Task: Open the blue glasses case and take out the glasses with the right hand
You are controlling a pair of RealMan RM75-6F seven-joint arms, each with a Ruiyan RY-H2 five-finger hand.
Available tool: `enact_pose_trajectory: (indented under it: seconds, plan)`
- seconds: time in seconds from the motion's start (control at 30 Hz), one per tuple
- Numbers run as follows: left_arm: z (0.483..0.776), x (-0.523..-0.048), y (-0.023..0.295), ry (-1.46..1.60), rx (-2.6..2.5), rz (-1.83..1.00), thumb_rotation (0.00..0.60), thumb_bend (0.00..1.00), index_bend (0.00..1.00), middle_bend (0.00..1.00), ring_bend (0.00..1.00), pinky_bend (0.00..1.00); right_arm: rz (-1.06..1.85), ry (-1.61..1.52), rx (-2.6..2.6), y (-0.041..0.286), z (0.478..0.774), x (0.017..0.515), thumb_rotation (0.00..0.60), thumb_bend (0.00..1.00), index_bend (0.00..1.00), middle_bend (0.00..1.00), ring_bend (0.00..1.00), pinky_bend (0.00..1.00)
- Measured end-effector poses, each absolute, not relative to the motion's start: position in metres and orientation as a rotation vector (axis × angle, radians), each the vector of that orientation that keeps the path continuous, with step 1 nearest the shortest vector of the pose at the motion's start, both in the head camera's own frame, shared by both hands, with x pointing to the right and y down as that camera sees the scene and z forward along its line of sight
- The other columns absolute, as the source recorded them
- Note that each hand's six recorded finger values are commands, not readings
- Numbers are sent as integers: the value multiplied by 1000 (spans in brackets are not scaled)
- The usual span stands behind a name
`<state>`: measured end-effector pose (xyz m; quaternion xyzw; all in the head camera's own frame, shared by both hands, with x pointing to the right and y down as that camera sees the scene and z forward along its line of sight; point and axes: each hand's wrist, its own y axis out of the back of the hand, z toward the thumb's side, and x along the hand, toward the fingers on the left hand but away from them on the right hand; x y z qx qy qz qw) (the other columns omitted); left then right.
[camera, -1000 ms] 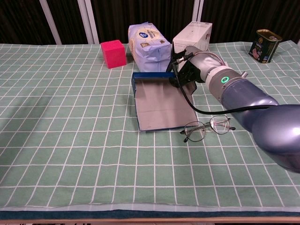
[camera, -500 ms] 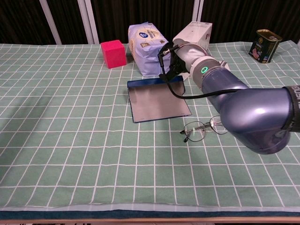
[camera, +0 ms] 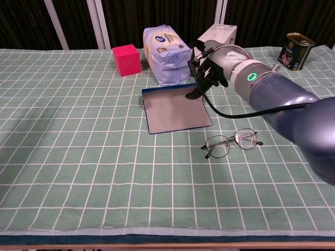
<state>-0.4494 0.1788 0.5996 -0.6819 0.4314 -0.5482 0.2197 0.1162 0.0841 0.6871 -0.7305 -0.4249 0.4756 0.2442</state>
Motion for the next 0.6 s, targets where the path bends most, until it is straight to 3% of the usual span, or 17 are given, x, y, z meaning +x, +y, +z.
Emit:
enact_pose_trajectory:
  seconds: [0.13, 0.23, 0.6]
  plan:
    - [598, -449, 179, 1177, -1866, -1502, 600, 0, 0, 0, 0, 0, 1291, -1134, -1954, 94, 661, 154, 600, 189, 0, 127, 166, 307]
    - [597, -450, 180, 1159, -1850, -1504, 600, 0, 0, 0, 0, 0, 1309, -1102, -1891, 104, 638, 194, 600, 165, 0, 13, 36, 266]
    - [595, -452, 183, 1049, -1794, -1513, 600, 0, 0, 0, 0, 0, 1454, -1015, -1633, 179, 571, 337, 600, 122, 0, 0, 0, 243]
